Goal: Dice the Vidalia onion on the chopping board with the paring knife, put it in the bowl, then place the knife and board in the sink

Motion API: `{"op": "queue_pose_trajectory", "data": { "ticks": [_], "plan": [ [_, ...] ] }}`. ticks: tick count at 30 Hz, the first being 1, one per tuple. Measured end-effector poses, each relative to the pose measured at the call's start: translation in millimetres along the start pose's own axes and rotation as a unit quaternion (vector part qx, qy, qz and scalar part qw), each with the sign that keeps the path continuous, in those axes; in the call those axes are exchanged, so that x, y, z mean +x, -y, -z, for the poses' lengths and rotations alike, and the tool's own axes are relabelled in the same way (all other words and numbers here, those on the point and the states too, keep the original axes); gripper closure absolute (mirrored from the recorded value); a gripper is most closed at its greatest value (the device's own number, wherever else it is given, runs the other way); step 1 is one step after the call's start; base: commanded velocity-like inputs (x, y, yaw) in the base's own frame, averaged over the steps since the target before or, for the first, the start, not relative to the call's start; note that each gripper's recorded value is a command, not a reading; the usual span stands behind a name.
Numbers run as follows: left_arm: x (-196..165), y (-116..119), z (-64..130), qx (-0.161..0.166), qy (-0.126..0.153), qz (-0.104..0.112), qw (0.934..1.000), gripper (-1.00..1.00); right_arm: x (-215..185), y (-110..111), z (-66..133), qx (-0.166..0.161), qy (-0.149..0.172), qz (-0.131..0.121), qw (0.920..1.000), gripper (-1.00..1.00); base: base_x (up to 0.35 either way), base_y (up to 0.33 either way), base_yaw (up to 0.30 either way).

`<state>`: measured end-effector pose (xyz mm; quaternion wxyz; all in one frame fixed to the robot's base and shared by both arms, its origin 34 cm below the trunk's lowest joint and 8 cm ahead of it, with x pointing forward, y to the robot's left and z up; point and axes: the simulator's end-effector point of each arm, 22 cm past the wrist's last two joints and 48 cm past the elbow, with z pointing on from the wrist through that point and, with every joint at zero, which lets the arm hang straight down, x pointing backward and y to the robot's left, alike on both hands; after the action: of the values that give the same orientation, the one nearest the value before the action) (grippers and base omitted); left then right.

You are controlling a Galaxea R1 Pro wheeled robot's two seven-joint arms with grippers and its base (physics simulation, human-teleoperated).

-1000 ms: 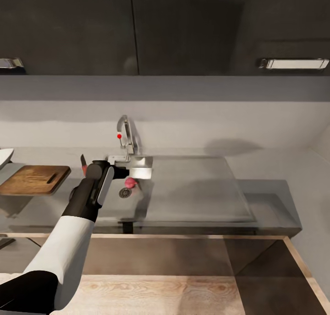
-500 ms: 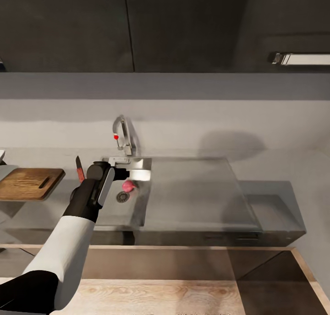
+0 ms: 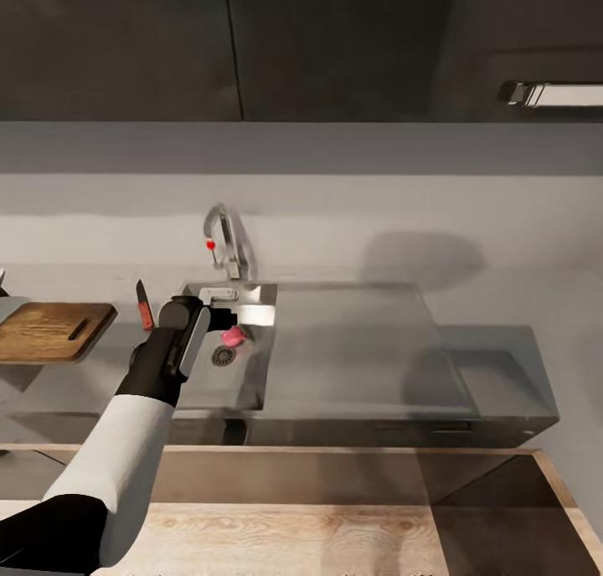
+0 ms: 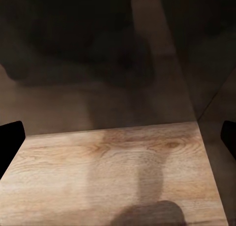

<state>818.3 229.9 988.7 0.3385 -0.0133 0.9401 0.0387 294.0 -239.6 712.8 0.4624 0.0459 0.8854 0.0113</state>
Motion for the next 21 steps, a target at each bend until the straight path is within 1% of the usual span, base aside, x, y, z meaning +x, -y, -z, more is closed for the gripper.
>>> {"op": "queue_pose_trajectory", "data": {
  "ticks": [5,7,15,21],
  "plan": [
    [8.8,0.7,-6.8,0.000,-0.011,-0.002,0.9999,-1.00,2.3,0.3,1.3,0.000,-0.003,0.000,1.0000,-1.00,0.262,-0.111,0.000],
    [11.1,1.1,-9.3,-0.001,-0.013,-0.003,0.9999,-1.00,3.2,0.3,1.6,0.000,-0.005,0.000,1.0000,-1.00,0.120,-0.080,0.000],
    [19.4,1.1,-17.3,-0.001,-0.023,-0.003,0.9997,-1.00,6.8,0.7,3.1,0.001,-0.010,0.000,0.9999,-1.00,0.023,-0.016,0.000],
    [19.5,-0.9,-17.8,-0.003,-0.023,-0.004,0.9997,-1.00,6.8,0.9,3.3,-0.001,-0.010,0.002,0.9999,-1.00,0.000,0.000,0.000]
  ]
}}
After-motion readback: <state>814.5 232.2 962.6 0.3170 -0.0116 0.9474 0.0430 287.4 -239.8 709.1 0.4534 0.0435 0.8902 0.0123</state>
